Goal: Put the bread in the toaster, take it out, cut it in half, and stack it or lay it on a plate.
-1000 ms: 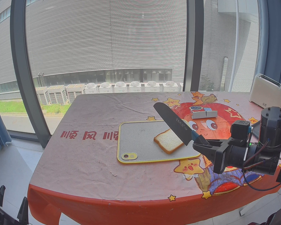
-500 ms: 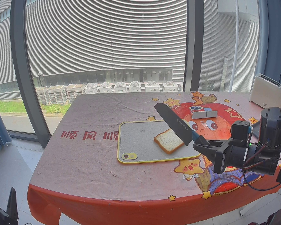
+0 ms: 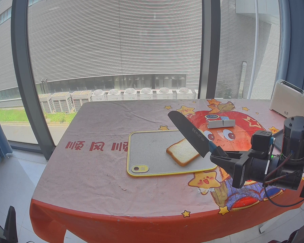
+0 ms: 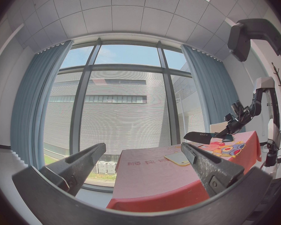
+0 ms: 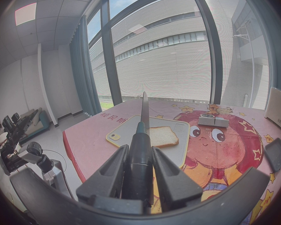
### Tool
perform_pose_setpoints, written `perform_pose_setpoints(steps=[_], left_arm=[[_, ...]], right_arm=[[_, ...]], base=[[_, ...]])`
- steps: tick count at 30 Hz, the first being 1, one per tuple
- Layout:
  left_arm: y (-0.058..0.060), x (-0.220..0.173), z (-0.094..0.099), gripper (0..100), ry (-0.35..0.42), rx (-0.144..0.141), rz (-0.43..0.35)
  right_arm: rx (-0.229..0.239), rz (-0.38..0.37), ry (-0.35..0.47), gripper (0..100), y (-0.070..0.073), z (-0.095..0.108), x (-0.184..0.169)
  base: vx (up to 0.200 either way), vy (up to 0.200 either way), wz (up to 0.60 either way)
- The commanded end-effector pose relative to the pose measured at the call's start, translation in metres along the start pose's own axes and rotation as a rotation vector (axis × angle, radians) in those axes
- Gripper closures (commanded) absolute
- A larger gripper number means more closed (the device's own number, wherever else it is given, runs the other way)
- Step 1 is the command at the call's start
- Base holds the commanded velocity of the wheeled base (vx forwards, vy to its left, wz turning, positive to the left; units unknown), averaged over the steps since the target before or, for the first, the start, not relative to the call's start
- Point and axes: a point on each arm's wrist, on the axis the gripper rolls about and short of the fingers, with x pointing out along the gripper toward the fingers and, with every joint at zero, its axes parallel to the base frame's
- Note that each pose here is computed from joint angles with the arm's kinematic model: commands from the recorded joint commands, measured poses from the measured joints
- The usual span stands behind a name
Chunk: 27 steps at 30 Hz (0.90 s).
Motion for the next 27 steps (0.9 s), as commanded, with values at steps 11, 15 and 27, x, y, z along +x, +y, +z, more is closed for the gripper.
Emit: perform_pose_setpoints(steps=[11,15,27], left_arm=[[0.008,0.083,0.059,0,0.201,-0.056,-0.236],[0.01,0.108,0.06,0,0.24,-0.078,-0.307],[0.005,0.206,0.064,0,0.349,-0.157,-0.49]], right_arm=[[0.002,-0.015,0.009,100,-0.003,-0.002,0.0],[0.001,-0.015,-0.006,100,-0.003,0.001,-0.001],[-0.01,-0.023,-0.026,100,-0.005,0.005,-0.005]], base=[[0.0,0.0,0.0],[0.0,0.0,0.0],[0.0,0.0,0.0]])
